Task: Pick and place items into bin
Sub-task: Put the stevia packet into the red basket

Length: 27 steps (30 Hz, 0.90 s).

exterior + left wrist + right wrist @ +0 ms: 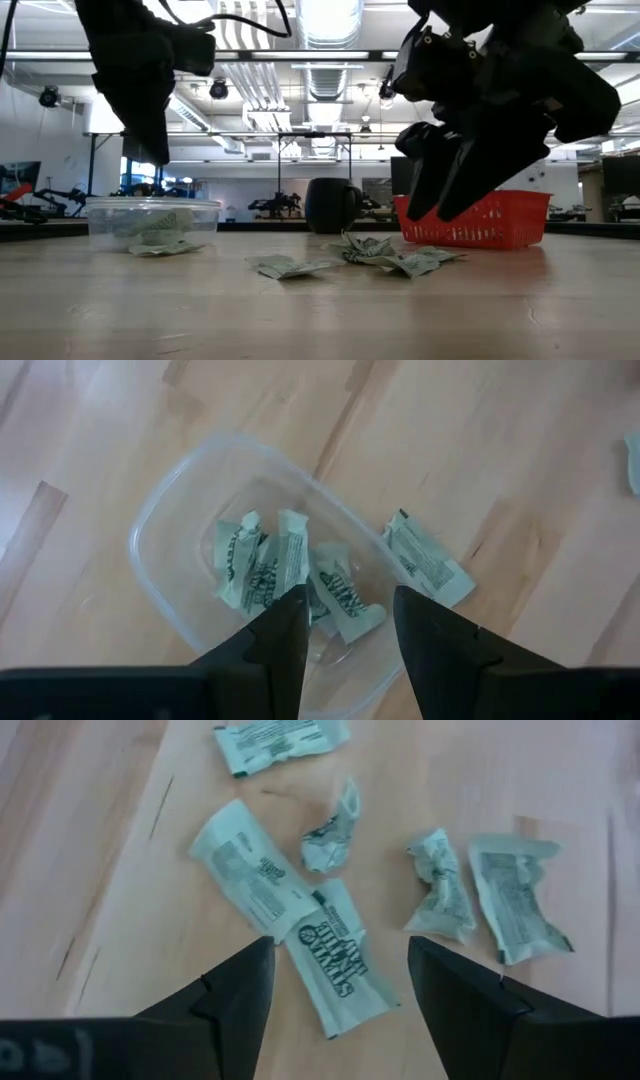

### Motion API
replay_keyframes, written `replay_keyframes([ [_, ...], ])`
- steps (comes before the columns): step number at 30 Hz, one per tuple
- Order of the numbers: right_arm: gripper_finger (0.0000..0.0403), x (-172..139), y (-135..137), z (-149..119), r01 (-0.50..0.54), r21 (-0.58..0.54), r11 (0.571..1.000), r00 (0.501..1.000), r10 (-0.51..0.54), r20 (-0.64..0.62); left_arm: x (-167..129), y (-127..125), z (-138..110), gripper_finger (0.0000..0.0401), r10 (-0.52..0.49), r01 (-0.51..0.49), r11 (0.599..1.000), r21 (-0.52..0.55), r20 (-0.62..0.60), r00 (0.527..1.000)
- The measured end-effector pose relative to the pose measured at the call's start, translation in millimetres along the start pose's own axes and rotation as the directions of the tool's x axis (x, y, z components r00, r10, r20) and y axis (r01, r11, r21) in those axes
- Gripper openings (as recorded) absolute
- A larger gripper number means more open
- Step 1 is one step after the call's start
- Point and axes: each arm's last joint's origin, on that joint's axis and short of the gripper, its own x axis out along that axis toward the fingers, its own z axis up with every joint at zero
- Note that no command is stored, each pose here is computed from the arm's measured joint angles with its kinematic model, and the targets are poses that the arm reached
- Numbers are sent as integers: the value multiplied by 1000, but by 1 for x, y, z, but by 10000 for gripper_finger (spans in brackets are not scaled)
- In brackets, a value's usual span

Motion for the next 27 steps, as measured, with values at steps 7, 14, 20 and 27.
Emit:
replay_keyframes([
  [7,221,7,0,-3,-25,-80,996,999,23,-23,0,-1,1,132,-5,5,1000,-4,15,1000],
  [14,221,23,-5,-10,-11,-29,1000,998,9,-62,0,-1,1,132,-7,7,1000,-5,17,1000],
  [20,218,25,-5,-11,-2,7,1000,998,2,-70,0,-1,1,132,-7,7,1000,-4,17,1000],
  [27,180,24,-5,-13,19,21,1000,995,-17,-103,0,-1,1,132,-7,7,1000,-3,17,1000],
])
